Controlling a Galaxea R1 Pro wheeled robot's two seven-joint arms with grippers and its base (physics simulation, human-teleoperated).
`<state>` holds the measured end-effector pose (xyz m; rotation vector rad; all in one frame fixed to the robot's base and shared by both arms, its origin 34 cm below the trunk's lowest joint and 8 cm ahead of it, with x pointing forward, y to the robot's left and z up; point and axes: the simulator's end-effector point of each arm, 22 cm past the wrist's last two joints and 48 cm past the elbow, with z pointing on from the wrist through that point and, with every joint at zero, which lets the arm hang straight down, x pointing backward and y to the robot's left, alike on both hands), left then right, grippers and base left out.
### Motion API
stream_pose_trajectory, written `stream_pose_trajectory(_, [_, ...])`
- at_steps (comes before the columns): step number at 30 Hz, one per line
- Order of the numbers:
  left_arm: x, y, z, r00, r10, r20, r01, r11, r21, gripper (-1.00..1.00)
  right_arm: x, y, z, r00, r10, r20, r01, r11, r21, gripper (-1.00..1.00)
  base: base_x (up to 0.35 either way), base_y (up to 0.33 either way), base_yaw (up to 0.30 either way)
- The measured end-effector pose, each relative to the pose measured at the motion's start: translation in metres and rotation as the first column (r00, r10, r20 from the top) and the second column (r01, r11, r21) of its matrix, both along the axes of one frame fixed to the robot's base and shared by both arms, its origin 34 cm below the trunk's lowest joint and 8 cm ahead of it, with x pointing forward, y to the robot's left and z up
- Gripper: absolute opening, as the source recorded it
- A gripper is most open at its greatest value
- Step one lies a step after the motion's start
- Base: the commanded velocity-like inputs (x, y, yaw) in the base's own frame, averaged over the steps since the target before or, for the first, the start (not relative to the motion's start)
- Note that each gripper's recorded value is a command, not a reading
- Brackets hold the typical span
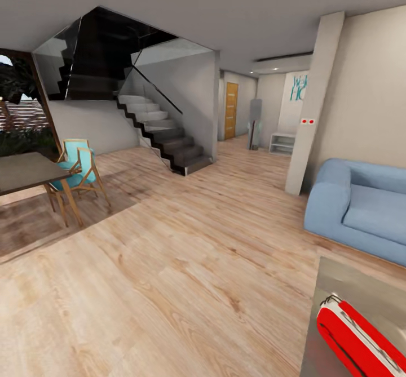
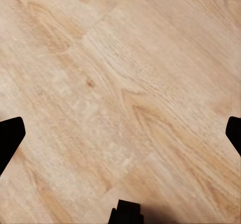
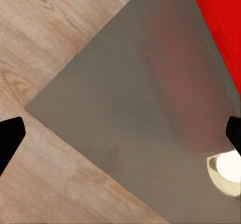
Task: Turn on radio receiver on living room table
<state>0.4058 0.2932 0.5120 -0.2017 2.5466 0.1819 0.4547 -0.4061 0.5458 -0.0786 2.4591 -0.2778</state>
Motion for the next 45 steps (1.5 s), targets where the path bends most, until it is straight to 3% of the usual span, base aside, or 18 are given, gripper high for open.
stream_pose_trajectory(17, [0.0000, 0.0001, 0.0001, 1.000, 0.000, 0.000, 0.000, 1.000, 0.000, 1.00, -0.0004, -0.0001, -0.0003, 1.000, -0.001, -0.001, 0.001, 1.000, 0.001, 1.00, 0.272, 0.225, -0.011])
stream_pose_trajectory(45, [0.0070, -0.0024, 0.0060, 1.000, -0.001, 0.023, 0.001, 1.000, -0.003, 1.00, 0.0056, -0.0001, 0.0067, 1.000, -0.001, 0.021, 0.001, 1.000, 0.000, 1.00, 0.272, 0.225, -0.244])
